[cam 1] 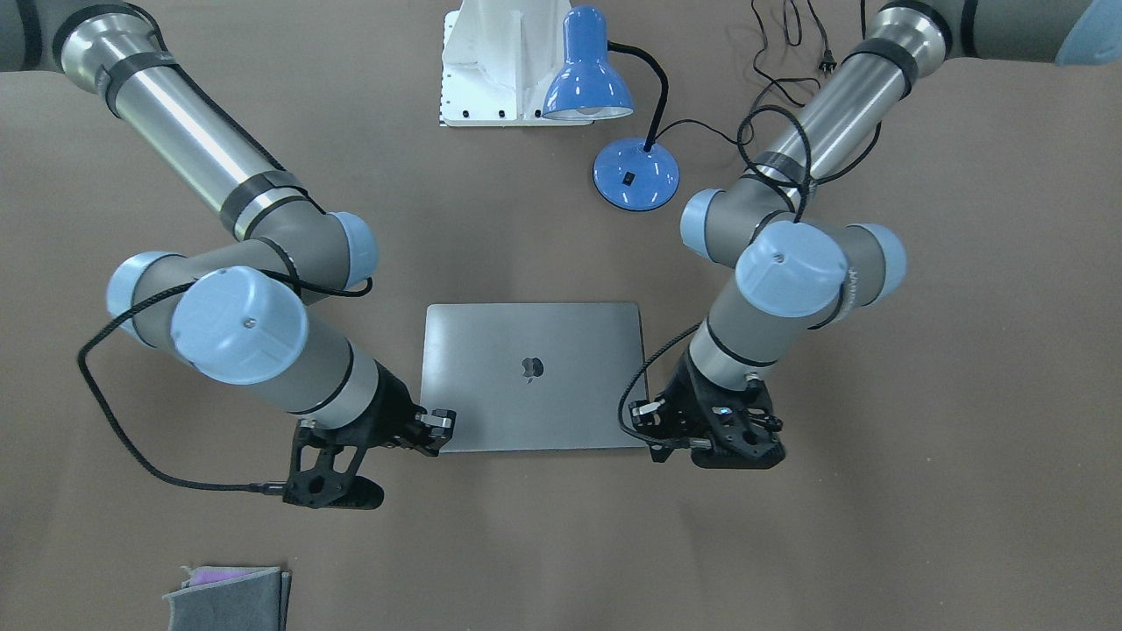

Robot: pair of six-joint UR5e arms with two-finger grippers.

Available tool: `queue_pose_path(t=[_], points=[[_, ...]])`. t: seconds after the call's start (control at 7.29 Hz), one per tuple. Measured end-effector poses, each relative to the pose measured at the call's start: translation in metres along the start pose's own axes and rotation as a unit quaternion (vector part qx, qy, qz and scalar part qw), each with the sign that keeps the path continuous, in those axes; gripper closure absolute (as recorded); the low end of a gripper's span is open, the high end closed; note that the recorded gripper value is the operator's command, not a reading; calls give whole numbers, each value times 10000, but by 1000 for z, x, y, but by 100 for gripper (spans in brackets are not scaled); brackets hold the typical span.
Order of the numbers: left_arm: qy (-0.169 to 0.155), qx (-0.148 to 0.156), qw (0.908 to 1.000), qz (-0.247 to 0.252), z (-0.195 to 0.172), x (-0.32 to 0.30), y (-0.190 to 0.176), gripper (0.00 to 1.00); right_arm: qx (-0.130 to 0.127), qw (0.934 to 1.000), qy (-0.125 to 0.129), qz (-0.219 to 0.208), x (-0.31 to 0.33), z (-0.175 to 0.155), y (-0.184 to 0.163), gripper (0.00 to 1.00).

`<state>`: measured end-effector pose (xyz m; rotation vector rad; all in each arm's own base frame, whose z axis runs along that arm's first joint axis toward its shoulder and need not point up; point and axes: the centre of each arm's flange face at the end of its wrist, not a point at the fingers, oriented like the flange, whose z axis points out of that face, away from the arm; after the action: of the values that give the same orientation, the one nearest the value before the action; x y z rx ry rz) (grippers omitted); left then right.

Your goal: Close laptop

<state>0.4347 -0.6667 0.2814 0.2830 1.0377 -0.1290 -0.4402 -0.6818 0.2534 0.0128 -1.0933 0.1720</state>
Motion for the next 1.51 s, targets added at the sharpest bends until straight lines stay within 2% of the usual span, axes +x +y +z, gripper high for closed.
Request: queue_pose_path(t=[0.14, 0.27, 0.41, 0.69, 0.82, 1.1, 1.37, 1.51], points=[[18, -12, 9999, 105, -24, -39, 0, 34, 37, 10000, 7, 84, 35, -22, 1, 0], [44, -37, 9998, 170, -54, -83, -2, 3, 124, 9997, 76, 217, 78, -48, 4, 0], [42, -31, 9995, 305, -90, -136, -7, 3, 231, 9993, 154, 264, 129, -78, 6, 0], [-177, -59, 9972, 718, -153, -240, -8, 3, 314, 9988, 362, -55, 237, -140, 12, 0], [-335, -151, 9955, 871, -183, -287, -11, 3, 327, 9976, 556, -246, 297, -169, 19, 0], [-745, -480, 9911, 996, -225, -384, 7, 3, 199, 9931, 1012, -554, 409, -212, 34, 0], [-1076, -764, 9890, 665, -250, -481, 51, 2, -97, 9868, 1419, -771, 503, -234, 58, 0], [-1158, -845, 9880, 581, -259, -515, 72, 2, -165, 9848, 1537, -791, 536, -242, 71, 0]])
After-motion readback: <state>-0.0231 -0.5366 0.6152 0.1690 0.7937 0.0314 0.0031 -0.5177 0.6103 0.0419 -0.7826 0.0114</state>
